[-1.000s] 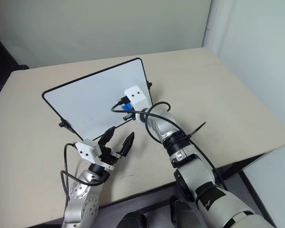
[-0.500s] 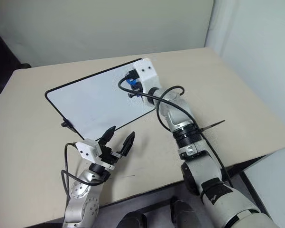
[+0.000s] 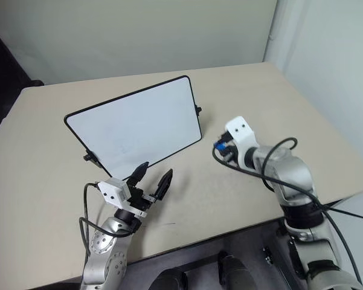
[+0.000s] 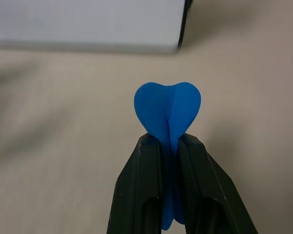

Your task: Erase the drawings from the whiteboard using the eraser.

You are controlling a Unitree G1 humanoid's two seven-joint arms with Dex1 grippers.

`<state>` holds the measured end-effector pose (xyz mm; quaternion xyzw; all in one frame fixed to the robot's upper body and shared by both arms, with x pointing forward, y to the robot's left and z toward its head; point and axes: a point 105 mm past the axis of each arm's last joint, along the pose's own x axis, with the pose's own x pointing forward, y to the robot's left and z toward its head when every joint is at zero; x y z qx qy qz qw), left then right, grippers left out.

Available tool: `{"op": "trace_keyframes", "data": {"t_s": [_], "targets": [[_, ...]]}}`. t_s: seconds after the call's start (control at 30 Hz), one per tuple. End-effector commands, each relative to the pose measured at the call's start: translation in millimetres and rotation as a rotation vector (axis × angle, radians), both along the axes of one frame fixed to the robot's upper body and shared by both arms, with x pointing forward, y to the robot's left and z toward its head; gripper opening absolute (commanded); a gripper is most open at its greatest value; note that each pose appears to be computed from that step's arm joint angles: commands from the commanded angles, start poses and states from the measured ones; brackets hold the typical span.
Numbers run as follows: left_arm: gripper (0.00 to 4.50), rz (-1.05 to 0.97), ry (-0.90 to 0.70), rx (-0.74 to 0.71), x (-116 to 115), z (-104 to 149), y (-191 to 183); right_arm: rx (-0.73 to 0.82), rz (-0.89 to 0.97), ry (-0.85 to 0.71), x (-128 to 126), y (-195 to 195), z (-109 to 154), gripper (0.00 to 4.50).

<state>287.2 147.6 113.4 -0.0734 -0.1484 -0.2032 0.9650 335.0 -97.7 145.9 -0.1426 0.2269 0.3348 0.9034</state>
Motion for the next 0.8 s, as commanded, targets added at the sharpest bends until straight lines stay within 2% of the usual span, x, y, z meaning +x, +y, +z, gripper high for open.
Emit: {"op": "trace_keyframes", "data": {"t_s": [0.03,0.1,0.27,0.4,0.5,0.67,0.8], "targets": [[4.5,-0.031,-0.033,0.006,2,6,-6,0.002,0.085,0.026,-17,9,-12,0.56],[4.5,-0.044,-0.032,0.006,3,6,-8,0.017,0.086,0.025,-17,9,-20,1.13],[4.5,-0.052,-0.032,0.007,6,6,-10,0.033,0.069,-0.001,-15,1,-21,2.93],[4.5,-0.057,-0.032,0.004,7,6,-11,0.047,0.044,-0.057,-11,-8,-14,4.35],[4.5,-0.061,-0.032,0.001,8,6,-13,0.119,0.041,-0.171,-9,-13,7,4.47],[4.5,-0.064,-0.033,-0.003,10,6,-15,0.338,0.104,-0.35,-19,-3,44,4.47],[4.5,-0.063,-0.035,-0.003,10,6,-15,0.485,0.167,-0.413,-30,12,57,4.47]]}}
